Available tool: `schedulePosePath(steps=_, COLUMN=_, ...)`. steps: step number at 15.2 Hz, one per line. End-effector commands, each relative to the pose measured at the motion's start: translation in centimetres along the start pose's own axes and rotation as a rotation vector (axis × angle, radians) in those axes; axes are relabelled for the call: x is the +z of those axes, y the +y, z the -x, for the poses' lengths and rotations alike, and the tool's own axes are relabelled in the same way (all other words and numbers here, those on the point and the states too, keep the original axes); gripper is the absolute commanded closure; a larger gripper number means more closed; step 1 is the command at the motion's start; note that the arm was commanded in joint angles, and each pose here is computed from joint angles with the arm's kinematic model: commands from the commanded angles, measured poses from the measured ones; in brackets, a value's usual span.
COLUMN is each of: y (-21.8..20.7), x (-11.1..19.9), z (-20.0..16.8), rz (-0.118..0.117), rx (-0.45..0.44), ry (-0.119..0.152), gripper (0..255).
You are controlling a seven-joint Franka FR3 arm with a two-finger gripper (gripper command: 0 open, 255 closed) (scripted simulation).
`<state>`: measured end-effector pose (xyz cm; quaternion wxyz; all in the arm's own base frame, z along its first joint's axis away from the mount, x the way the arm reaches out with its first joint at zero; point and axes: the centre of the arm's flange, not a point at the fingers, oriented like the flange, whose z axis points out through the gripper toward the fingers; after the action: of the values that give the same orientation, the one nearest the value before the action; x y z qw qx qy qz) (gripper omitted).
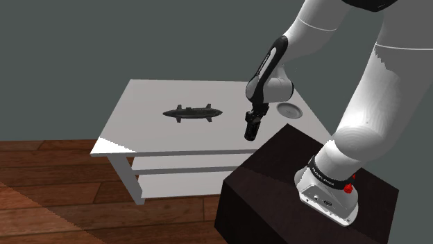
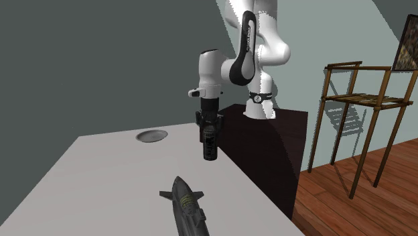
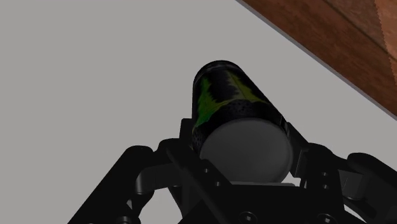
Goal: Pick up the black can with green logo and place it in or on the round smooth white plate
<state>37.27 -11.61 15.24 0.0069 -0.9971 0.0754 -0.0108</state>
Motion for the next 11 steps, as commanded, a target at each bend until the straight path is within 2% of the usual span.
schedulePosePath(steps=1, y=0.0, x=-0.8, z=0.0, rz=0.000, rx=0.000, ry=0.000, gripper=255)
schedulePosePath(steps=11, y=-0.1, x=-6.1, z=-0.1, rz=0.000, rx=0.000, ry=0.000, gripper=255)
